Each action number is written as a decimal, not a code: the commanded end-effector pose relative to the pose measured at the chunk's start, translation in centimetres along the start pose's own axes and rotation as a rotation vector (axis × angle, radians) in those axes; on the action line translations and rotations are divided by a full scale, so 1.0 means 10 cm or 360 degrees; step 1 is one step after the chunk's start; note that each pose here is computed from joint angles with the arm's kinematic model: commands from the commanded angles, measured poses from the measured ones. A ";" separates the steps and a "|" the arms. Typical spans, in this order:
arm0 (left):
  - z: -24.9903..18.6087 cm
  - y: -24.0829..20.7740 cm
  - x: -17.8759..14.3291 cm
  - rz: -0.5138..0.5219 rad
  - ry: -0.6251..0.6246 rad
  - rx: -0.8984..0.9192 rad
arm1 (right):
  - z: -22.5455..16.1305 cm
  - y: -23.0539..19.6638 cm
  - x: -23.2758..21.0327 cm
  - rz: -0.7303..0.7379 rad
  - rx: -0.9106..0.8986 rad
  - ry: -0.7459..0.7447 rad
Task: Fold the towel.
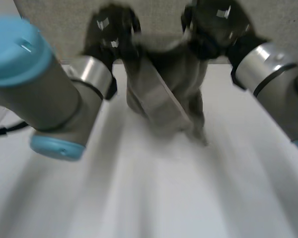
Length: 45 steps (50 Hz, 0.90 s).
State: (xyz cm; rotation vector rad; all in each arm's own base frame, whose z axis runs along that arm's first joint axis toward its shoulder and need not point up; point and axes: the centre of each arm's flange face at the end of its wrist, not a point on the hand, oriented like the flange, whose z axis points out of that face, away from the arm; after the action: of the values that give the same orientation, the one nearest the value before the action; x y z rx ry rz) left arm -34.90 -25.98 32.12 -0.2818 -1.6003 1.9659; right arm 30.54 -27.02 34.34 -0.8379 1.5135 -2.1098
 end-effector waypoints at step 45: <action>-1.27 1.07 -0.50 0.0323 -0.0140 -0.0965 | -0.63 1.50 -0.36 -0.0212 -0.0823 -0.0416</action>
State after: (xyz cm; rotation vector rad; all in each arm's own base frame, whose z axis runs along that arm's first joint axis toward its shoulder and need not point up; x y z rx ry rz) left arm -28.15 -20.79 18.31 -0.6910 -2.2504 1.5132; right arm 28.68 -24.84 19.62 -1.2691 1.9091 -1.6224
